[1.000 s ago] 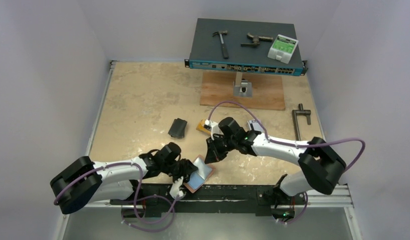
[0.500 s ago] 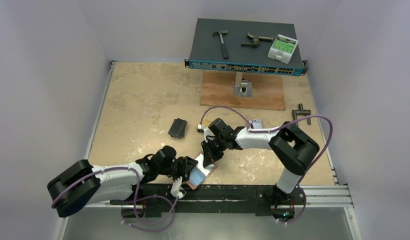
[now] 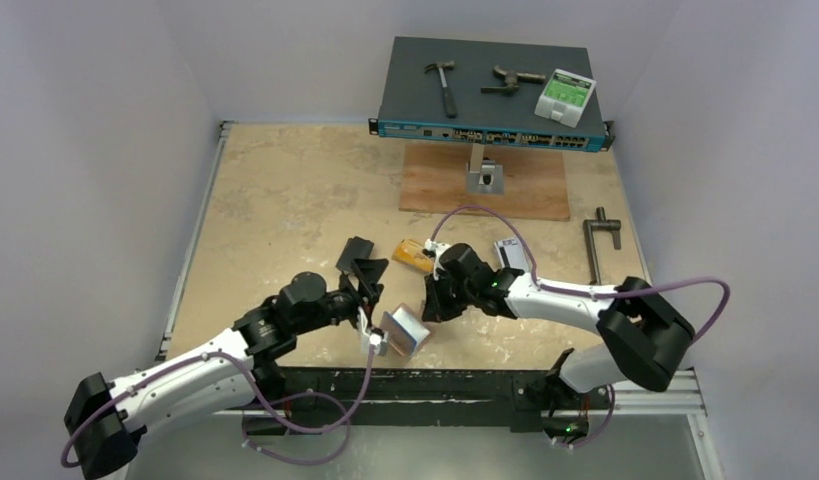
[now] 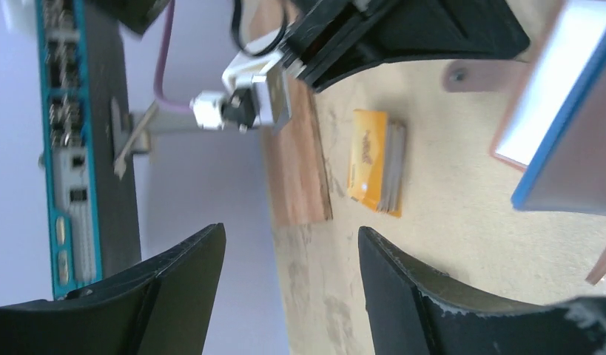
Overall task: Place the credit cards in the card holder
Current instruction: Pick up the credit card from the center of the board.
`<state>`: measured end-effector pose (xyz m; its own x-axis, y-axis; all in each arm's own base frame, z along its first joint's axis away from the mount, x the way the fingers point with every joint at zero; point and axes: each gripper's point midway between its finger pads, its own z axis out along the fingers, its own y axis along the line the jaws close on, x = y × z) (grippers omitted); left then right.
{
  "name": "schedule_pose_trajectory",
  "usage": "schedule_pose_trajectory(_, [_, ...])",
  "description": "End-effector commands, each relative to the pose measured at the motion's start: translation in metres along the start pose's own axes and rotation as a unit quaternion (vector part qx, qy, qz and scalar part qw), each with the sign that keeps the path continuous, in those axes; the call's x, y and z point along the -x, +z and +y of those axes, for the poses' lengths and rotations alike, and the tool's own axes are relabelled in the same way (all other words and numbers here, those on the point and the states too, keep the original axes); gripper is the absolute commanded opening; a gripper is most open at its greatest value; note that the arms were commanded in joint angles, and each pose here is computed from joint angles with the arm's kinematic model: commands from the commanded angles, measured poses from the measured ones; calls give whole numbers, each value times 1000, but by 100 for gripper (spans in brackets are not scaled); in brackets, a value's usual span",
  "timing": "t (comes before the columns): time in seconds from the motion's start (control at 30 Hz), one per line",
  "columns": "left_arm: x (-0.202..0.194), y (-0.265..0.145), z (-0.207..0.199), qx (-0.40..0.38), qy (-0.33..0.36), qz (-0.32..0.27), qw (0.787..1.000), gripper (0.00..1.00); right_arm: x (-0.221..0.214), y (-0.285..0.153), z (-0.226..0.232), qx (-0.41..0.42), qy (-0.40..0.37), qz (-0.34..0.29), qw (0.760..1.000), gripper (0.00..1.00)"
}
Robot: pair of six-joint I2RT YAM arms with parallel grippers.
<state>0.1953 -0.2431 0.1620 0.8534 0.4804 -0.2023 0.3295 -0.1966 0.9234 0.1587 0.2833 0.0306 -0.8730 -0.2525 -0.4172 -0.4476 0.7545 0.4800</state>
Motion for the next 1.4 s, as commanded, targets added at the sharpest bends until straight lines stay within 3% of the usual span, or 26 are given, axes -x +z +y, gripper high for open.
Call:
schedule_pose_trajectory(0.0, [-15,-24,26,44,-177,68,981,66,55,-29,25,3,-18,-97,995,4])
schedule_pose_trajectory(0.17, [-21,-40,41,83,-233,89,965,66,101,-53,56,16,-50,-146,988,11])
schedule_pose_trajectory(0.27, [-46,-49,42,106,-301,138,938,66,130,-60,65,5,-60,-177,982,23])
schedule_pose_trajectory(0.33, [-75,-61,42,122,-375,181,901,66,145,-59,75,15,-64,-192,979,32])
schedule_pose_trajectory(0.43, [-116,-74,31,119,-491,237,830,65,168,-51,87,31,-54,-215,975,44])
schedule_pose_trajectory(0.63, [-144,-77,19,68,-657,262,703,68,177,-7,80,22,-32,-197,980,49])
schedule_pose_trajectory(0.73, [-142,-65,15,41,-706,239,665,69,177,1,77,27,-16,-210,977,49])
schedule_pose_trajectory(0.87, [-146,-52,-2,-7,-749,258,610,69,182,13,72,21,-17,-220,975,48])
schedule_pose_trajectory(0.93, [-155,-46,-10,-20,-751,268,602,69,184,21,69,16,-11,-219,976,48])
schedule_pose_trajectory(1.2, [-175,-24,-29,-37,-746,264,610,69,187,42,67,19,5,-214,977,48])
schedule_pose_trajectory(1.37, [-185,-14,-39,-44,-750,270,602,69,189,51,64,17,14,-219,976,48])
